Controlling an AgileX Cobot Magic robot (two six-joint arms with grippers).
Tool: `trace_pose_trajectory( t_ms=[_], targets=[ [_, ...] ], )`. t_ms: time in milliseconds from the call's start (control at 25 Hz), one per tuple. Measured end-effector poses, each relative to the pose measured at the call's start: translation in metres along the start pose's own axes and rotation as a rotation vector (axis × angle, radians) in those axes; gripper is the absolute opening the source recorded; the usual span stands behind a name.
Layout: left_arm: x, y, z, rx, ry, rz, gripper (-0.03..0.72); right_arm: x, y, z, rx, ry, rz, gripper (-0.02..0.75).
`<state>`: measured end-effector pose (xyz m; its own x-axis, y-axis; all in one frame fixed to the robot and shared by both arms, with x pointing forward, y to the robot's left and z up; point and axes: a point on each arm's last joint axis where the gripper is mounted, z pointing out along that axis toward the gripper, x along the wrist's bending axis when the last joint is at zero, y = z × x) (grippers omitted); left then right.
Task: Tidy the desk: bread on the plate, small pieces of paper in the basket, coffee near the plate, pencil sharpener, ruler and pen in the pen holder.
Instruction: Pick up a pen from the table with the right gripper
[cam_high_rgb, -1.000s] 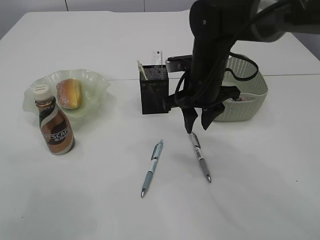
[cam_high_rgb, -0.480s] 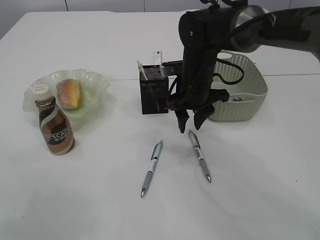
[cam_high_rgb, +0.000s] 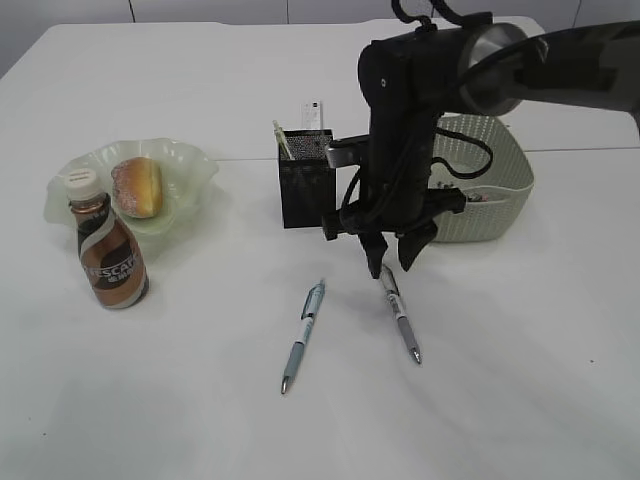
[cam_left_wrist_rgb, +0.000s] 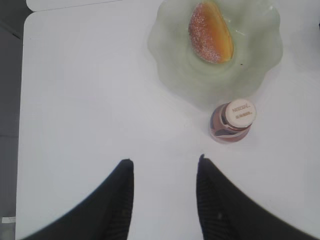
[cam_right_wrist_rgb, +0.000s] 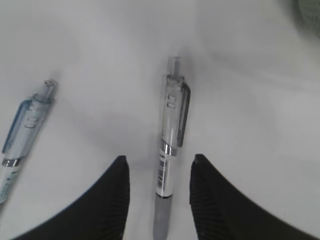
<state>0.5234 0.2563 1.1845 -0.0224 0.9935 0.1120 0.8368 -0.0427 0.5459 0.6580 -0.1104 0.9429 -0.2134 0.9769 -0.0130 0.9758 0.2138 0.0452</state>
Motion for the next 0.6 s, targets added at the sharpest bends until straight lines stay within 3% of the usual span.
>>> trace_pose_trajectory(
  t_ms=[600],
  targets=[
    [0.0, 0.0, 0.0, 0.0, 0.0, 0.002, 0.307, -0.003, -0.013, 0.02, 0.079, -0.025, -0.005, 0.298]
  ],
)
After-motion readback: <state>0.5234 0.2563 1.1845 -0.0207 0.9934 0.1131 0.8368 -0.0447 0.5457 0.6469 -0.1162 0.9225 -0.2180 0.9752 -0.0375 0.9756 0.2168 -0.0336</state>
